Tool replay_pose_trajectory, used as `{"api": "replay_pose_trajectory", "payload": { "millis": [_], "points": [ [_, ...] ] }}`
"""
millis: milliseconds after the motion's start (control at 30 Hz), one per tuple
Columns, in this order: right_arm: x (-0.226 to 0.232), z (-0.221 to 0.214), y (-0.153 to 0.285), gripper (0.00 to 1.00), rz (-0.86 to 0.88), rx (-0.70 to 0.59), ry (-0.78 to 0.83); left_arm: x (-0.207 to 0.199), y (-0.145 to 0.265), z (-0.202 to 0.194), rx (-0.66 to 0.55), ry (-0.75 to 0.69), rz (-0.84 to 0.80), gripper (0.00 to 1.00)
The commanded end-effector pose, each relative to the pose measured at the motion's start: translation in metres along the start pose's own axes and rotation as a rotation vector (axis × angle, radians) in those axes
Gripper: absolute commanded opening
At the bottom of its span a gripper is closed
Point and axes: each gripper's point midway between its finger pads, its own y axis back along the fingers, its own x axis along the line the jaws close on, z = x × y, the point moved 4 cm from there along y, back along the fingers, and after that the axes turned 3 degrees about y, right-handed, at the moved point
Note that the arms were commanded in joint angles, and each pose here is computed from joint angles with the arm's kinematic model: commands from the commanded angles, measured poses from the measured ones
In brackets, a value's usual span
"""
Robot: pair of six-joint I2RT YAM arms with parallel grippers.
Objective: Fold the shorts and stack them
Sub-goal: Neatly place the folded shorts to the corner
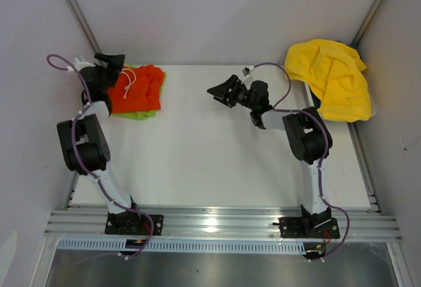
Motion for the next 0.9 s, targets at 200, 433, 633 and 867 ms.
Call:
{"api": "replay_pose_trajectory", "payload": {
  "millis": [200, 433, 633, 867],
  "points": [
    [0.090, 0.018, 0.071, 0.99, 0.043, -0.087, 0.330, -0.070, 0.119, 0.002, -0.134, -0.215, -0.110, 0.99],
    [0.102, 0.003, 0.148, 1.00, -0.175, -0.117, 0.466, -0.066, 0.219, -0.033, -0.173, -0.286, -0.116, 0.99],
    [0.100, -0.022, 0.222, 1.00, -0.336, -0.189, 0.551, -0.048, 0.292, -0.064, -0.176, -0.356, -0.114, 0.99],
    [0.084, -0.040, 0.288, 1.00, -0.529, -0.275, 0.599, -0.026, 0.307, -0.099, 0.011, -0.474, -0.103, 0.99]
  ]
}}
